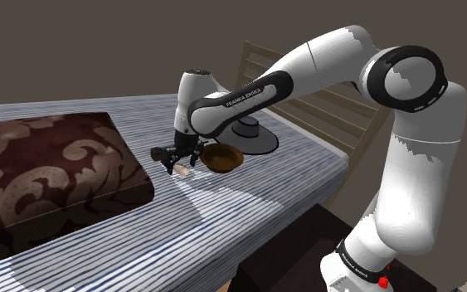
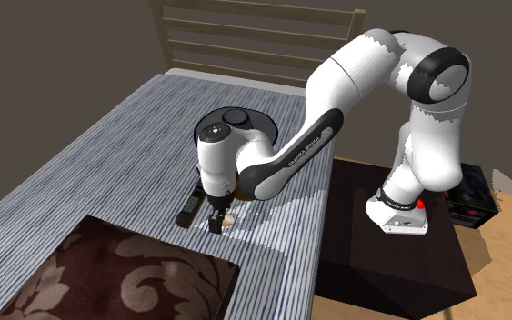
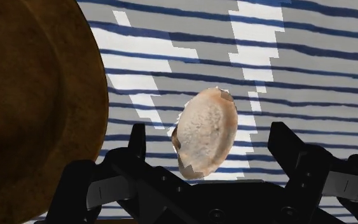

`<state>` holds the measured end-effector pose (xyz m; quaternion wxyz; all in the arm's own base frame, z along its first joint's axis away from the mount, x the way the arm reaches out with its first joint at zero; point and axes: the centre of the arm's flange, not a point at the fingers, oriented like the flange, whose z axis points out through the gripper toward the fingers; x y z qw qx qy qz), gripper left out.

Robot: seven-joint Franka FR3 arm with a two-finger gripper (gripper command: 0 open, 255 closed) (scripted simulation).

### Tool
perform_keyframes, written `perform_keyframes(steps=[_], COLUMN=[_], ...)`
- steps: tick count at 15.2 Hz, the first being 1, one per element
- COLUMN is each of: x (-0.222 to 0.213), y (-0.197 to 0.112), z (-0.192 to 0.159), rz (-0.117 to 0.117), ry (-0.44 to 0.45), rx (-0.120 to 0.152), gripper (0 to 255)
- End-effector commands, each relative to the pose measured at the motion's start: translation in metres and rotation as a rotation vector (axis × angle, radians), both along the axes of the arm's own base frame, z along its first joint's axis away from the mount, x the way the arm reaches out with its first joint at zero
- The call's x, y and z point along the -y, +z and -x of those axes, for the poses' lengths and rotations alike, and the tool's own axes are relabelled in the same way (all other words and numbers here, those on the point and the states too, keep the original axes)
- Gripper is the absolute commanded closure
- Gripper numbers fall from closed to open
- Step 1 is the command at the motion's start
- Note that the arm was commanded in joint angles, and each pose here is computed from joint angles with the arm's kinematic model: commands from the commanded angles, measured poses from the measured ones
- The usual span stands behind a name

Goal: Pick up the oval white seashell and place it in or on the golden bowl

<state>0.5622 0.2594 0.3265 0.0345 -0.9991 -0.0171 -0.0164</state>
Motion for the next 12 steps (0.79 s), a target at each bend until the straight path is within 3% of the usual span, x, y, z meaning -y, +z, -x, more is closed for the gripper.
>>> perform_keyframes(steps=[1,2,3,12], x=[0.0012,0.0012,0.0014,0.0012], y=[-0.0021,-0.0021,-0.0024,-0.0021], z=[0.0003,0.0003,0.0005,0.0003], rz=[0.002,0.002,0.002,0.002], ry=[-0.002,-0.002,-0.002,-0.002], rx=[-0.005,-0.005,-0.005,-0.005], gripper=[0,0,255,255])
